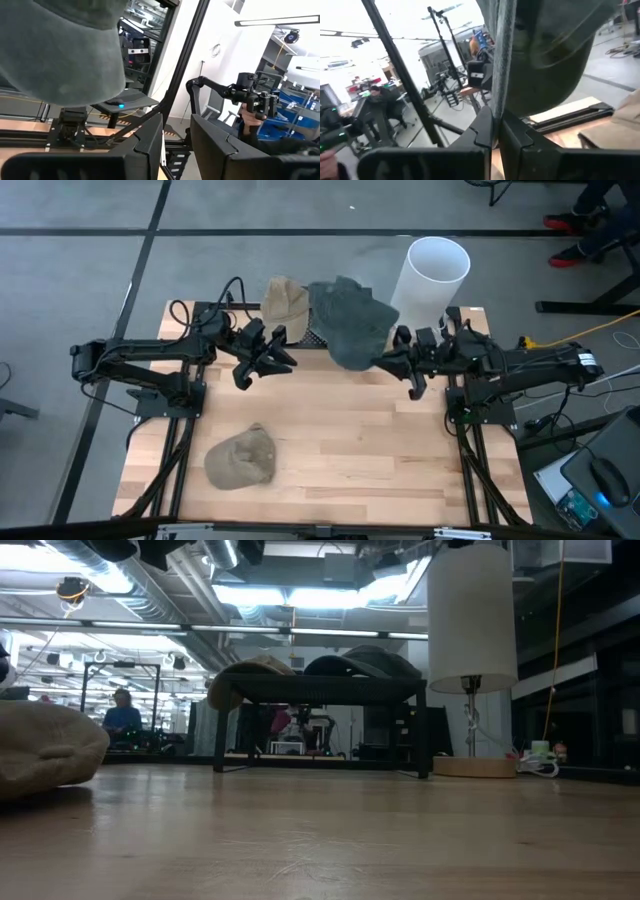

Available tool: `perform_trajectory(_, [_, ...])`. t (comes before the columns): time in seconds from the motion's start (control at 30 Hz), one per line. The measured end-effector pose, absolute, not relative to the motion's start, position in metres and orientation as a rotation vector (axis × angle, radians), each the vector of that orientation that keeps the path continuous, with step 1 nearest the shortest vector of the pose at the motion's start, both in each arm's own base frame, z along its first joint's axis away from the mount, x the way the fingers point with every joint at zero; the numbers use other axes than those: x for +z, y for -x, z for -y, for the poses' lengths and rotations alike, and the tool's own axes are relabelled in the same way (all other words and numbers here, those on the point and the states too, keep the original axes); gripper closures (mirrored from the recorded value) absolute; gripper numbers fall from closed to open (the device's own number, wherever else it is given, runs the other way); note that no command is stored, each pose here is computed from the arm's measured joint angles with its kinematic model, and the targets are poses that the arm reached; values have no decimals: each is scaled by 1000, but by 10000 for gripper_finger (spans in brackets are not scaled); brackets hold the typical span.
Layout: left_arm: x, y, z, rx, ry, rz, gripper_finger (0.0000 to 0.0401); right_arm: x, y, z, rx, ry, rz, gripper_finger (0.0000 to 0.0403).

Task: Pick & Place hat
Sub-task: Stack the dark green cap on top of the other dark green cap on the shelf

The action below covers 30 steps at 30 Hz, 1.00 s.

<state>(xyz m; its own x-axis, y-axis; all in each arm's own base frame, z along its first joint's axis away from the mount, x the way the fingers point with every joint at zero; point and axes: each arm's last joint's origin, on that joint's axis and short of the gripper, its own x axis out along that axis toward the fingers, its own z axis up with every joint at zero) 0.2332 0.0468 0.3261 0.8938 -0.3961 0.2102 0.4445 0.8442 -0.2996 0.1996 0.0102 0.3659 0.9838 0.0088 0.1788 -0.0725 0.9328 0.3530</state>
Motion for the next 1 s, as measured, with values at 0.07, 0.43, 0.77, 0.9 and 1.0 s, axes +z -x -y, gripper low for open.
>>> perform_trajectory(0.07, [326,-234,-46,-450,353,137,306,367,-198,-10,42,-363,182,389])
perform_trajectory(0.43, [325,-233,-42,-519,372,107,312,309,-180,-7,-13,-496,336,389])
perform_trajectory(0.77, [325,-233,-44,-510,371,111,314,253,-198,-19,-84,-610,533,389])
perform_trajectory(0.9, [325,-233,-43,-510,373,110,315,260,-218,-23,-24,-589,493,389])
perform_trajectory(1.0, [325,-233,-43,-510,373,110,315,264,-232,-28,5,-588,482,389])
